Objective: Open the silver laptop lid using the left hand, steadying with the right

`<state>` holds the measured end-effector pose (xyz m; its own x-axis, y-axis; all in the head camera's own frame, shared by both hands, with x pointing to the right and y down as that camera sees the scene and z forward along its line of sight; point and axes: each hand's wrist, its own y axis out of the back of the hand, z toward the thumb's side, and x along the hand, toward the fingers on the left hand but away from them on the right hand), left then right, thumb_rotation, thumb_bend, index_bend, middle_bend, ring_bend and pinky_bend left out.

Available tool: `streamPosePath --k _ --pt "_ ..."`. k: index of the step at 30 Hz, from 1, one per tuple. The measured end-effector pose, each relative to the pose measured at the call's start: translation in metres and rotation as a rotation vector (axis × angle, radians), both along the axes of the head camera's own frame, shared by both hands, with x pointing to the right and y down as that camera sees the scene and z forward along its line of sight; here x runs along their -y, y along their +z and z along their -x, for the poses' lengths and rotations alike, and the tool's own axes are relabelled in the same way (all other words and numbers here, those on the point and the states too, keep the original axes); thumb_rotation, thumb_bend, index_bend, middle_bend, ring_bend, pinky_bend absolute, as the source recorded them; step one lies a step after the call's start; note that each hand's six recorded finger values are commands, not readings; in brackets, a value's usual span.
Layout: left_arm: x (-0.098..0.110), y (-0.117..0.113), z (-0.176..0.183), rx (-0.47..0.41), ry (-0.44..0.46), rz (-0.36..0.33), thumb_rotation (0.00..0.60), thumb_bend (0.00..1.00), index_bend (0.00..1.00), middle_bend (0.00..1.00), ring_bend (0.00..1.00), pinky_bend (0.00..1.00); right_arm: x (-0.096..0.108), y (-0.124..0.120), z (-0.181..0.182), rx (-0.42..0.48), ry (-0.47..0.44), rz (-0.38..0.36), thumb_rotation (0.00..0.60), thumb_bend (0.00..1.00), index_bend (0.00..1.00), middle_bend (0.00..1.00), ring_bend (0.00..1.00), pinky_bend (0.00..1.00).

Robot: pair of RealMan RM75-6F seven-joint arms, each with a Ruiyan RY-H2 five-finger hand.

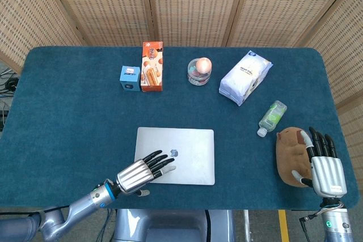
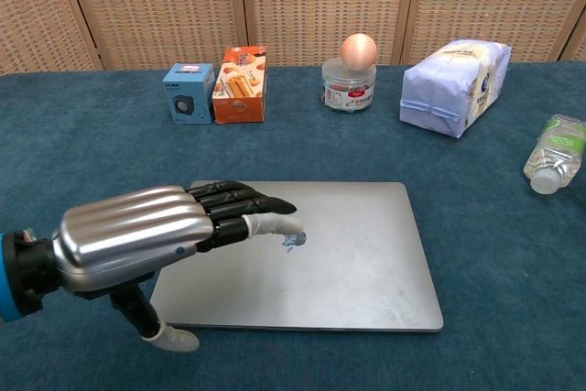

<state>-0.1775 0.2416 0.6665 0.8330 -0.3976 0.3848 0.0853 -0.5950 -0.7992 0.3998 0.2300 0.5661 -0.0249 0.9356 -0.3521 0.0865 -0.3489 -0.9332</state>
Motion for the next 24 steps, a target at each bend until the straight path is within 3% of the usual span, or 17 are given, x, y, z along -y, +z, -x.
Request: streamPosePath --k 11,20,24 --pt "0.008 0.016 -0.033 -0.013 0.046 -0.034 0.600 0.00 0.00 0.00 0.00 0.00 0.001 0.002 -0.001 0.002 0.004 0.008 0.600 0.00 0.00 0.00 0.00 0.00" --pt "0.000 0.022 -0.060 -0.045 0.069 -0.049 0.600 0.00 0.00 0.00 0.00 0.00 0.001 0.001 -0.002 0.010 0.005 0.012 0.600 0.00 0.00 0.00 0.00 0.00" --pt "-0.003 0.025 -0.065 -0.042 0.074 -0.049 0.600 0.05 0.00 0.00 0.00 0.00 0.002 0.001 -0.002 0.013 0.007 0.014 0.600 0.00 0.00 0.00 0.00 0.00"
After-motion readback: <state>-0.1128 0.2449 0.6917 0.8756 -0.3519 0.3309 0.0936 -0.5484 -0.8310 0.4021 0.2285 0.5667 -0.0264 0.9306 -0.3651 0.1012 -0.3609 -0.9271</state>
